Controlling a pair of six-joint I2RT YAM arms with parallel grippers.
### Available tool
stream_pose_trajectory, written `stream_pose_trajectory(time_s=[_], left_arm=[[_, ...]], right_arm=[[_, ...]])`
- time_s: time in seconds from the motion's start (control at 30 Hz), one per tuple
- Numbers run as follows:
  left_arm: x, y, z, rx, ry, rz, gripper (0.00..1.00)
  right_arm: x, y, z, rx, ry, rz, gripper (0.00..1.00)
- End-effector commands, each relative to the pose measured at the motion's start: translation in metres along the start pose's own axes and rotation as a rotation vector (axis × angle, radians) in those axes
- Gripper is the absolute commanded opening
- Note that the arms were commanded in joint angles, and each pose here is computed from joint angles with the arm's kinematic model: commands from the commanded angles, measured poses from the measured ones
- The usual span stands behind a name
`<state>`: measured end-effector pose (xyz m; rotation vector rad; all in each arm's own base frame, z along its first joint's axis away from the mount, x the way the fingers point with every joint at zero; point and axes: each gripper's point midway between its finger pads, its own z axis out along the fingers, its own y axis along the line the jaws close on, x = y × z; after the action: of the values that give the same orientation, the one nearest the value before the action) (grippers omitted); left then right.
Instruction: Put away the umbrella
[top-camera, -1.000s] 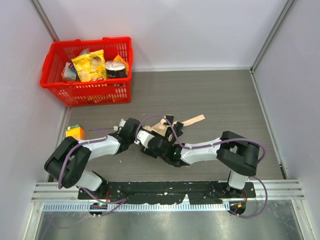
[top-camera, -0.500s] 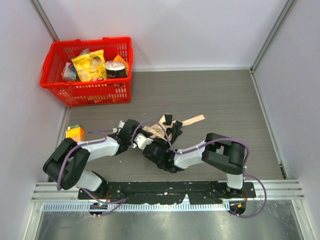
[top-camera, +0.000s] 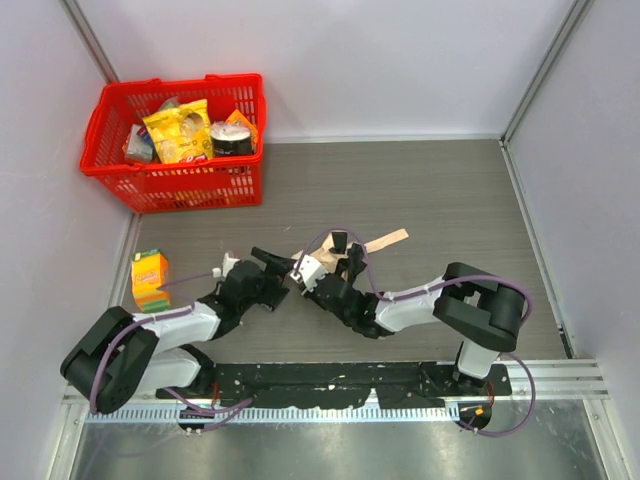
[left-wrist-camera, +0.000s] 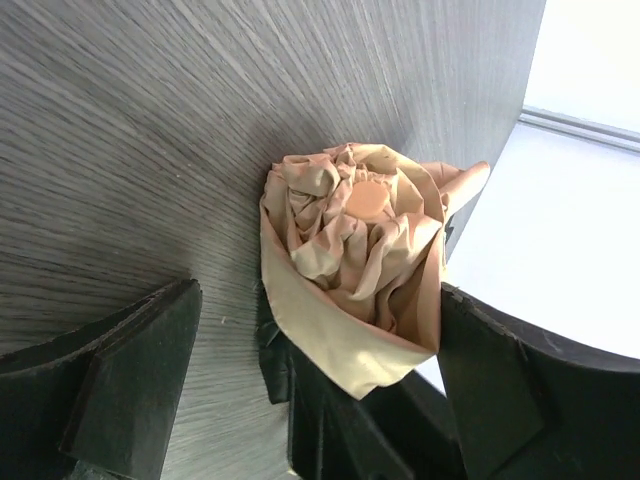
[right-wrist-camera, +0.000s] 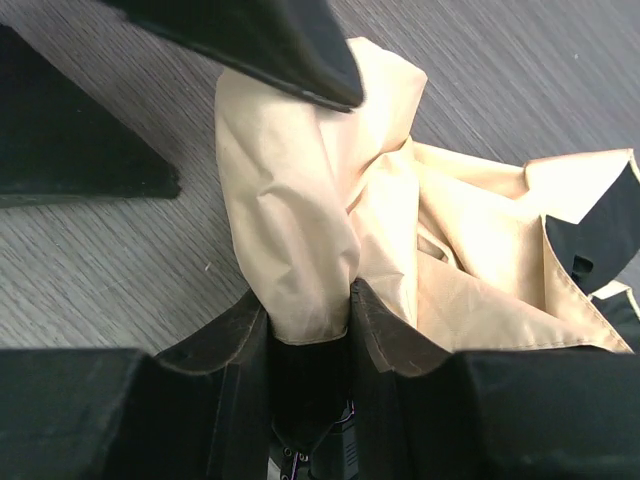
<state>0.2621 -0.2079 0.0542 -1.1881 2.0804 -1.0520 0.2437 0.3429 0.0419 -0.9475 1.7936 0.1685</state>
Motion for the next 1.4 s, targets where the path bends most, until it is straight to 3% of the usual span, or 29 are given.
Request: stream_pose_trajectory(time_s=[0.0, 0.57, 0.93, 1.07, 1.13, 1.27, 1.33, 1.37], left_arm=[[-0.017, 0.019, -0.006, 0.008, -0.078, 0.098, 1.0], [0.009, -0.01, 0.008, 0.133, 0.043, 0.207, 0.99], [0.026, -0.009, 0.03, 0.122, 0.102, 0.153, 1.0], [0.022, -0.012, 0.02, 0.116, 0.082, 0.28, 1.0], [0.019, -0.012, 0.009, 0.098, 0.055, 0.404, 0.95], [-0.006, 0.003, -0.013, 0.034, -0.042, 0.63, 0.74], [-0.008, -0.003, -0.02, 0.044, -0.039, 0.716, 0.63], [-0.006, -0.006, -0.021, 0.056, -0.023, 0.755, 0.63]], right_arm=[[0.062, 0.022, -0.013, -0.188, 0.188, 0.085, 0.01], [0.044, 0.013, -0.016, -0.632, 0.15, 0.605, 0.01], [0.048, -0.013, -0.001, -0.634, 0.149, 0.817, 0.01], [0.046, -0.025, 0.006, -0.602, 0.138, 0.89, 0.01], [0.044, -0.034, 0.01, -0.573, 0.129, 0.919, 0.01], [0.03, -0.052, 0.011, -0.526, 0.071, 0.946, 0.01], [0.022, -0.057, 0.008, -0.52, 0.047, 0.944, 0.01], [0.02, -0.059, 0.008, -0.517, 0.038, 0.947, 0.01]])
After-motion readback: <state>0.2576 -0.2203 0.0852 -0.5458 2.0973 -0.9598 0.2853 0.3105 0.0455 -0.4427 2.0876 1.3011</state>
